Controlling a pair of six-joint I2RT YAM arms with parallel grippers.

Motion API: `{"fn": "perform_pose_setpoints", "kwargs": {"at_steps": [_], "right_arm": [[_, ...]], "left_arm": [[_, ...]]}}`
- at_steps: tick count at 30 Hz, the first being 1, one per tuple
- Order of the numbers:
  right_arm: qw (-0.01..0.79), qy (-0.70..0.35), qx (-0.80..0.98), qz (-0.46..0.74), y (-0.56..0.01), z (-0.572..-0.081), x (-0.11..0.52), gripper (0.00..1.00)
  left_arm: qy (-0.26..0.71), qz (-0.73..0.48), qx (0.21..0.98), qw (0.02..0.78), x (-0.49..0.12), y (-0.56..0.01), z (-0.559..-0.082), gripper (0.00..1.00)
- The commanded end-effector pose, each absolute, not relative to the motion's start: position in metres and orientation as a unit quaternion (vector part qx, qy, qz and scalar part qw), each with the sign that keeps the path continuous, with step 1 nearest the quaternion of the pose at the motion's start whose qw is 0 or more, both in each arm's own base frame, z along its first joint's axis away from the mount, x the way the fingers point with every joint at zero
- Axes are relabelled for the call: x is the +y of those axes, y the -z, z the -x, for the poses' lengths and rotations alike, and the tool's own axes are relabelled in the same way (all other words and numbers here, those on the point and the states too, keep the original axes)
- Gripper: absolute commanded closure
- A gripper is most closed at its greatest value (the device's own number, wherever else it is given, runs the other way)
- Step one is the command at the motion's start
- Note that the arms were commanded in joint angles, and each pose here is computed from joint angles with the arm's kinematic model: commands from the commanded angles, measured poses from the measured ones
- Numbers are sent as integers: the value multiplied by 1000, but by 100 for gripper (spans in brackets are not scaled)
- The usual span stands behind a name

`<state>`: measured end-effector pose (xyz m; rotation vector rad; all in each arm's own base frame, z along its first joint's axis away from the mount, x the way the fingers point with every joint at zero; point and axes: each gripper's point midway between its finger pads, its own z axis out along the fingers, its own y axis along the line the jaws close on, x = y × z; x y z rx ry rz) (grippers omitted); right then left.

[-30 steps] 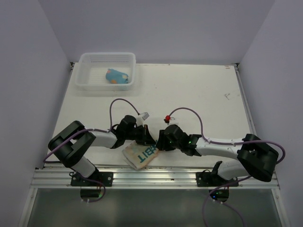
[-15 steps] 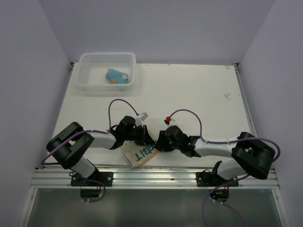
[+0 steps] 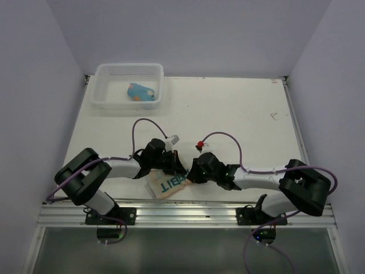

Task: Roll the towels
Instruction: Roll the towel

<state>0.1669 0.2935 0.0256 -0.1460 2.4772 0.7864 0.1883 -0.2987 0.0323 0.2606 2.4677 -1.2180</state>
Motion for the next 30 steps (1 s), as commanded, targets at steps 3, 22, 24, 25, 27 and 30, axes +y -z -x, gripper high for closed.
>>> {"fn": "perform_pose_setpoints", "kwargs": {"at_steps": [3, 22, 24, 25, 27, 30], "right_arm": [[311, -171, 927, 123, -21, -166, 262, 100], [426, 115, 850, 288, -56, -171, 269, 100], [432, 146, 839, 296, -58, -171, 270, 100], [436, 152, 833, 305, -59, -167, 274, 100], [443, 172, 825, 307, -64, -166, 277, 100], [445, 196, 811, 326, -62, -159, 288, 100]], "left_arm": [[378, -90, 896, 215, -292, -40, -212, 100], [401, -82, 869, 278, -289, -112, -246, 100], [408, -83, 866, 276, -292, -114, -244, 100], [412, -81, 866, 273, -292, -114, -243, 100], [420, -82, 862, 273, -293, -115, -242, 100], [425, -84, 861, 269, -295, -110, -237, 100]]}}
